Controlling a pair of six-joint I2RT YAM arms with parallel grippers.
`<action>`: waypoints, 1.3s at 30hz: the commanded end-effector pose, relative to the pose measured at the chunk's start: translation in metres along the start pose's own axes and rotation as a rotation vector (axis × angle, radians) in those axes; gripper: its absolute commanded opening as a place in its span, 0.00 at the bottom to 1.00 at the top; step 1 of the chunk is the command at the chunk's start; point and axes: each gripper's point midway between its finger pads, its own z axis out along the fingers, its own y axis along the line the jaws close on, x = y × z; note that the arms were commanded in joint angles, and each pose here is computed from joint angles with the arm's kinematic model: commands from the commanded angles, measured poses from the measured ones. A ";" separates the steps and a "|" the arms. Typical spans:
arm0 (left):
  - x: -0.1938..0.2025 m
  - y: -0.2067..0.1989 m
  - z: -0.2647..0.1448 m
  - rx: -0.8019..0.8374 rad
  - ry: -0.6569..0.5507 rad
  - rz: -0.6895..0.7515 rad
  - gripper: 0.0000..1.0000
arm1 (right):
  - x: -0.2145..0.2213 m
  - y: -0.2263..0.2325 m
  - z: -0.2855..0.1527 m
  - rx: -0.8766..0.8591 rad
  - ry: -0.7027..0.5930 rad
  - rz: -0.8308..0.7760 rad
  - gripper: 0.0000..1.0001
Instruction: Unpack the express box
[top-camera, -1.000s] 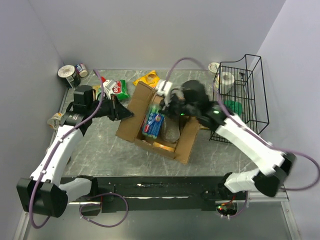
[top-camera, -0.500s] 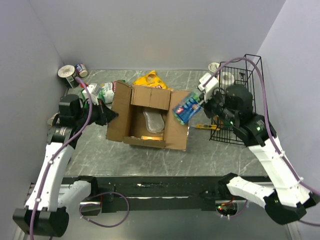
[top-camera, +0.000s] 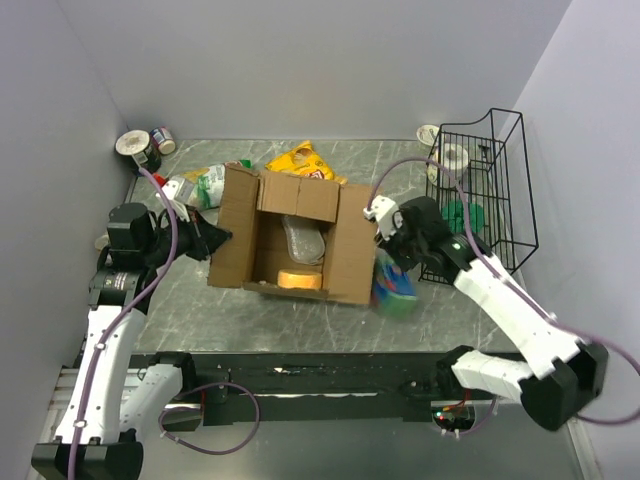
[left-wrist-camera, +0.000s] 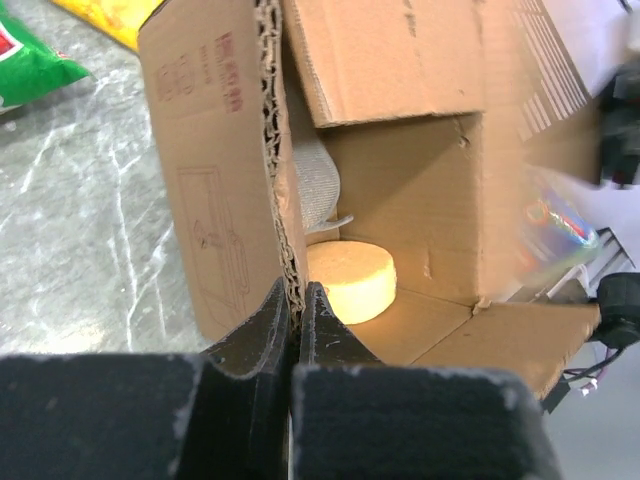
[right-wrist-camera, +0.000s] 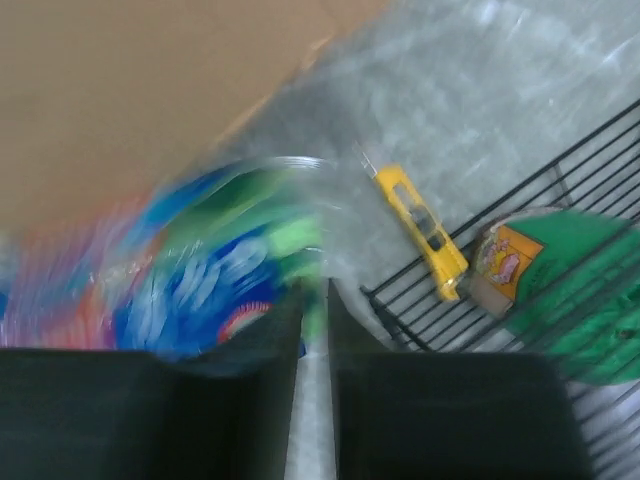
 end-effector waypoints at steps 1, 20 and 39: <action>-0.006 -0.011 -0.002 0.062 -0.032 0.049 0.01 | -0.006 -0.015 -0.013 0.051 0.056 0.016 0.49; -0.010 -0.004 0.001 0.053 -0.015 -0.205 0.01 | -0.183 0.107 0.030 -0.161 -0.322 -0.208 0.46; 0.057 0.027 0.013 0.001 0.111 -0.460 0.01 | -0.078 0.119 0.207 -0.068 0.164 -0.164 0.84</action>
